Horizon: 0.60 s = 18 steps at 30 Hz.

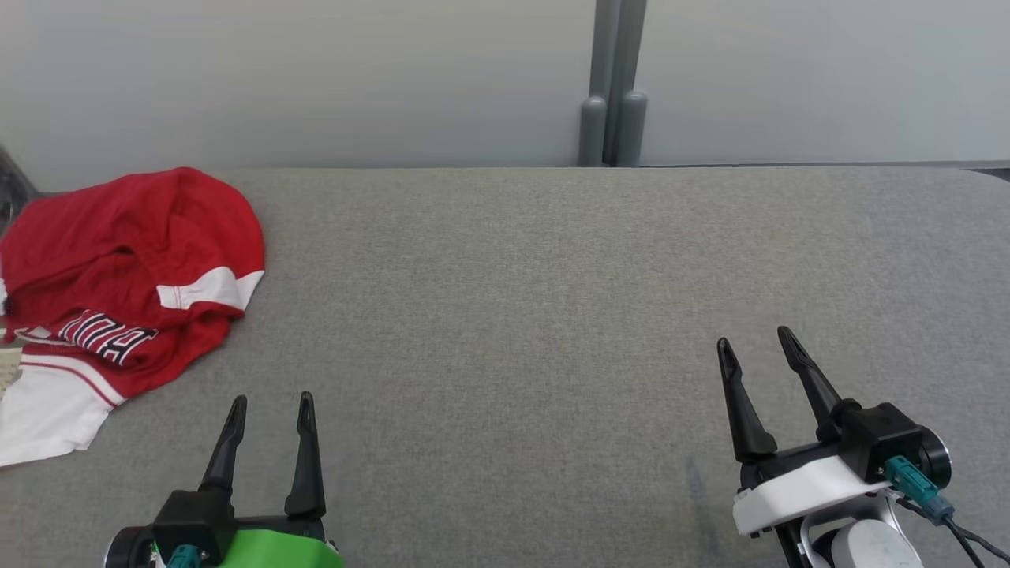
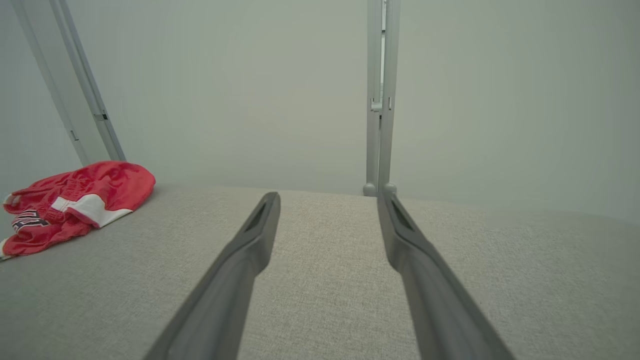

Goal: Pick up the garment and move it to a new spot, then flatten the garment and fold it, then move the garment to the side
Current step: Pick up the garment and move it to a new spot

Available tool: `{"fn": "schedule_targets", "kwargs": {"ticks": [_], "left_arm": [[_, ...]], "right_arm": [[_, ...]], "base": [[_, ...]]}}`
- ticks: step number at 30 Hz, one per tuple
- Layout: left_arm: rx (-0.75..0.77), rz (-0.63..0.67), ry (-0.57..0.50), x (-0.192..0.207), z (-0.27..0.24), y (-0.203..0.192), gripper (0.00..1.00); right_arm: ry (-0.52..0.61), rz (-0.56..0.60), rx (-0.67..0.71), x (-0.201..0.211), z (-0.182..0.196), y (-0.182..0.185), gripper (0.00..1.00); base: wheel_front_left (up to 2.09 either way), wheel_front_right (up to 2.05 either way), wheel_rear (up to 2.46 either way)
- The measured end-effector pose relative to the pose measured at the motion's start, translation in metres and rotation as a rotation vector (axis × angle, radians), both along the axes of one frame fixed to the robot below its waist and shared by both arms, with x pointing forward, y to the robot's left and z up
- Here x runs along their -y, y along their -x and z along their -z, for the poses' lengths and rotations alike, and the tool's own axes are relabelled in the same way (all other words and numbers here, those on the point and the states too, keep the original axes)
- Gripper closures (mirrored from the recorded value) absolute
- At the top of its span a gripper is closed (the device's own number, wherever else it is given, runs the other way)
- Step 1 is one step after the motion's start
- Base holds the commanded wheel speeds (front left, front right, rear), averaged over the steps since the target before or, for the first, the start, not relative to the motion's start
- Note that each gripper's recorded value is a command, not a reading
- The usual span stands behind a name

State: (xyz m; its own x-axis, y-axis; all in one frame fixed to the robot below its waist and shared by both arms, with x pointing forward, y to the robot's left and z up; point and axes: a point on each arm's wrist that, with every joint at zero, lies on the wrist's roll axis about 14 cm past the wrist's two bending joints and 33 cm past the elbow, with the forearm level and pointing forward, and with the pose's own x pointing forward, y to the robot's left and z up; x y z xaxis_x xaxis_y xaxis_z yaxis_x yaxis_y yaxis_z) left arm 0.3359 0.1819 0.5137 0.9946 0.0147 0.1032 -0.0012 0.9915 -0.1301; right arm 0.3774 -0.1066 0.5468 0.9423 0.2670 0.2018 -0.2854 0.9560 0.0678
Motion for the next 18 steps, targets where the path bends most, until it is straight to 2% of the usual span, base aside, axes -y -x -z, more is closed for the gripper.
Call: {"fn": "schedule_targets", "kwargs": {"ticks": [8,18], "left_arm": [[-0.003,-0.106,-0.003,-0.032,0.001,0.018,0.0],[-0.008,-0.29,0.0,-0.08,0.002,0.058,0.0]], "right_arm": [[-0.003,-0.1,-0.003,-0.035,0.001,-0.009,0.0],[-0.005,-0.286,-0.011,-0.1,0.003,-0.014,0.0]], "base": [[0.0,0.0,0.0],[0.0,0.0,0.0]]}}
